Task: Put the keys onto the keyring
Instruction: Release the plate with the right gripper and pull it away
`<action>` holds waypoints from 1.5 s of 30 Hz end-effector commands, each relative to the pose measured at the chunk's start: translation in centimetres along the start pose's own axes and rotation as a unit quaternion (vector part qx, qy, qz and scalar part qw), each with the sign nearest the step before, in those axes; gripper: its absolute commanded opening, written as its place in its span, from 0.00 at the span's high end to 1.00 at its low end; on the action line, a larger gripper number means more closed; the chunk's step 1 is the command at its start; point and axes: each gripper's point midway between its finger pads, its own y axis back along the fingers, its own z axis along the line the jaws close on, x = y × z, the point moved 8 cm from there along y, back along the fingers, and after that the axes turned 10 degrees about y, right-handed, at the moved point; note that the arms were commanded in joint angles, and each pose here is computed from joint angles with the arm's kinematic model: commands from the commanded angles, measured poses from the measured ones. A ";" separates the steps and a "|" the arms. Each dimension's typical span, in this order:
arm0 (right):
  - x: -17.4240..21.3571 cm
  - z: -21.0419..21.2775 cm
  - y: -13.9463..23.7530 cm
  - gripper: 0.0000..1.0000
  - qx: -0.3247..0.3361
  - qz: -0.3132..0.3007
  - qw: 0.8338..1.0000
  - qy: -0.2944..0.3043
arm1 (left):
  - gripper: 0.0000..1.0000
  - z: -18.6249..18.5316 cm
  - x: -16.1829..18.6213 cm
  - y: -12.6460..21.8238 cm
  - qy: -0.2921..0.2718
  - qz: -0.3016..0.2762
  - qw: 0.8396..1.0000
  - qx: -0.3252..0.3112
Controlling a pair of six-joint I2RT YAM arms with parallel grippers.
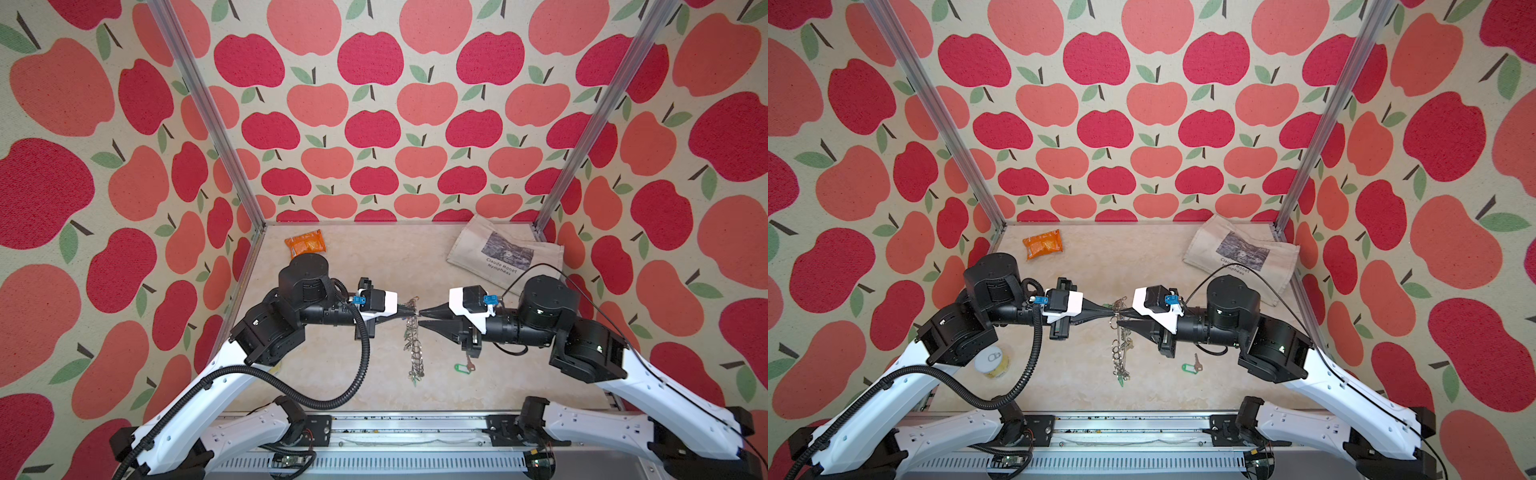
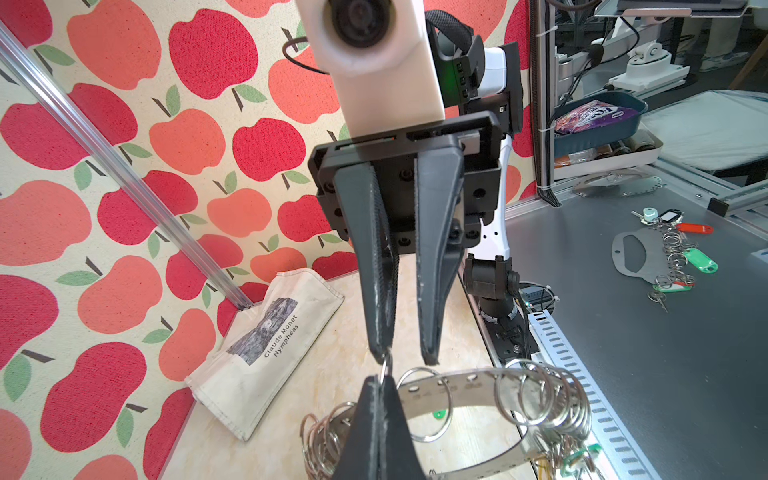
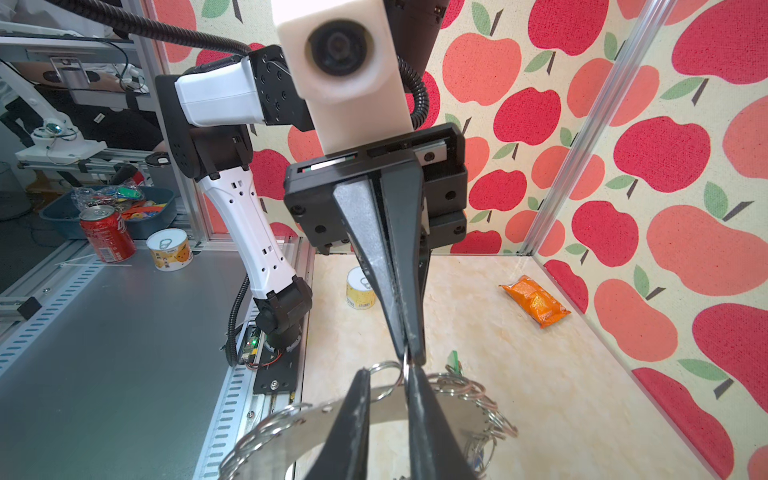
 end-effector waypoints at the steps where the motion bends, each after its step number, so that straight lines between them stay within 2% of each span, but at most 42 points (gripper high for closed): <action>1: -0.9 0.9 0.4 0.84 -0.035 -0.010 0.999 0.004 | 1.00 1.1 -1.4 0.6 -0.024 -0.015 0.999 -0.043; 7: -0.8 1.0 0.4 0.85 -0.036 -0.003 0.999 0.004 | 1.00 1.6 -1.3 0.8 -0.019 -0.010 0.998 -0.058; 17: -0.8 2.0 0.2 0.80 -0.040 0.018 0.999 0.020 | 1.00 2.2 -0.6 0.7 -0.001 0.004 0.997 -0.071; 27: -0.3 2.7 -0.4 0.77 -0.022 0.081 0.994 0.065 | 1.00 2.8 -0.1 1.1 0.017 0.011 0.996 -0.083; 30: -0.1 2.6 -0.2 0.76 -0.009 0.094 0.993 0.071 | 1.00 2.8 -0.1 1.2 0.018 0.010 0.996 -0.083; 34: 0.2 2.1 1.0 0.73 0.041 0.088 0.993 0.069 | 1.00 2.3 -0.3 1.4 0.010 -0.009 0.997 -0.071; 37: 0.8 1.7 1.8 0.69 0.075 0.086 0.992 0.045 | 1.00 1.9 -0.1 1.5 0.002 -0.019 0.998 -0.067; 41: 3.0 0.8 2.4 0.63 0.122 0.119 0.985 -0.035 | 1.00 1.7 0.2 1.6 -0.001 -0.029 0.998 -0.062; 44: 6.0 -0.3 3.1 0.59 0.188 0.161 0.960 -0.134 | 1.00 1.6 0.5 1.7 0.004 -0.035 0.997 -0.066; 45: 7.6 -0.7 3.5 0.58 0.220 0.183 0.942 -0.177 | 1.00 1.6 0.6 1.8 0.007 -0.036 0.997 -0.069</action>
